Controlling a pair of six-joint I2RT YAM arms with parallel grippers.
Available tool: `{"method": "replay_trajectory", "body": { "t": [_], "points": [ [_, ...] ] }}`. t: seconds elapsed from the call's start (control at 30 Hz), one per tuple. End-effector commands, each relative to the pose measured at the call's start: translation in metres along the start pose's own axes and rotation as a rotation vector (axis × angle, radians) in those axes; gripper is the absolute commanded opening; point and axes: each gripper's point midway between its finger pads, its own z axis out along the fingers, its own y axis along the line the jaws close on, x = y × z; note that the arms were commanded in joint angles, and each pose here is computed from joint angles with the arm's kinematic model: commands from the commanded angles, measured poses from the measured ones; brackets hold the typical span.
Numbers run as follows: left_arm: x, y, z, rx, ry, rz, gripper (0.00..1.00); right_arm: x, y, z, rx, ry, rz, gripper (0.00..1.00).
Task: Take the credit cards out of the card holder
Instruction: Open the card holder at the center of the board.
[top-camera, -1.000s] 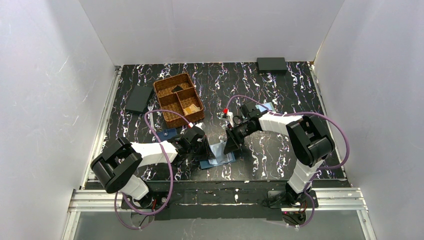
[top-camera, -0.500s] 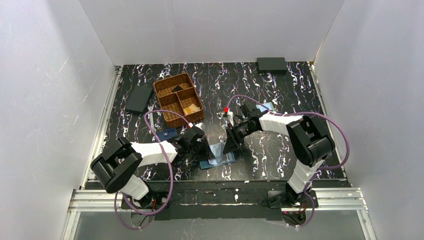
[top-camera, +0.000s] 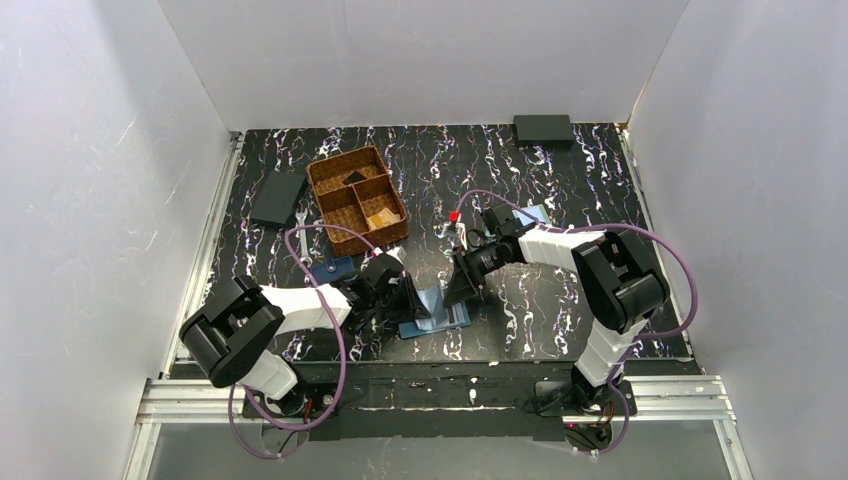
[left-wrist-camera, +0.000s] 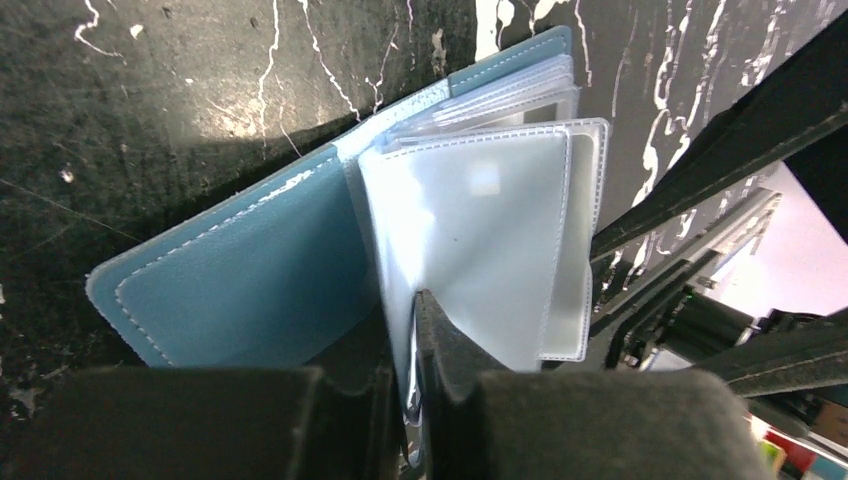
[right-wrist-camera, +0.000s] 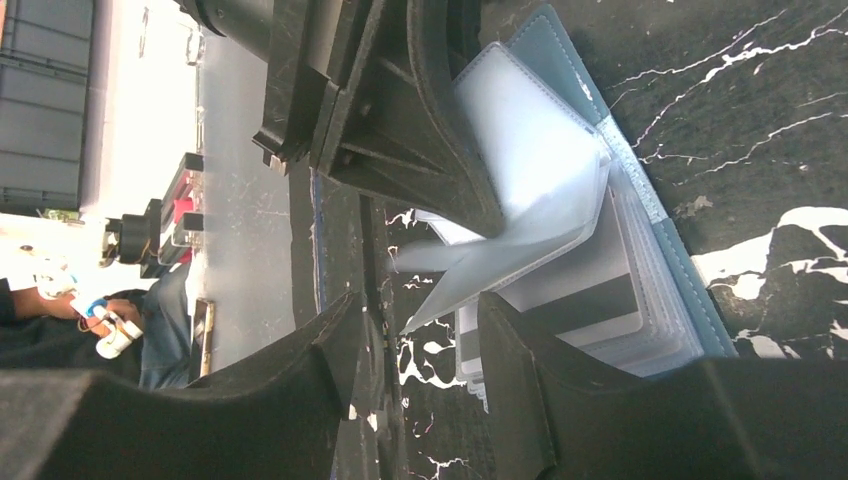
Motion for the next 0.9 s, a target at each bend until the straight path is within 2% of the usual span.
{"method": "replay_trajectory", "body": {
  "t": [0.0,0.4,0.53,0.57,0.63,0.67,0.87],
  "points": [
    [0.015,0.015,-0.008,-0.010,0.045,-0.016,0.12,0.000,0.008,0.005,-0.060,-0.005,0.005,0.55],
    [0.015,0.001,-0.025,0.101,0.025,0.053,0.52,0.000,0.018,0.016,-0.148,0.017,0.034,0.55],
    [0.017,0.000,-0.025,0.113,0.037,0.066,0.58,0.000,0.021,0.020,-0.172,0.026,0.042,0.54],
    [0.017,0.000,-0.024,0.113,0.039,0.066,0.56,-0.001,0.021,0.020,-0.172,0.026,0.040,0.54],
    [0.018,0.005,-0.021,0.093,0.040,0.054,0.30,-0.004,0.019,0.019,-0.148,0.025,0.017,0.54],
    [0.019,0.009,-0.019,0.078,0.042,0.039,0.23,-0.003,0.017,0.017,-0.123,0.033,0.011,0.54],
    [0.024,0.026,-0.007,0.011,0.078,-0.013,0.03,-0.004,0.003,0.012,0.010,0.031,-0.038,0.55]
  ]
}}
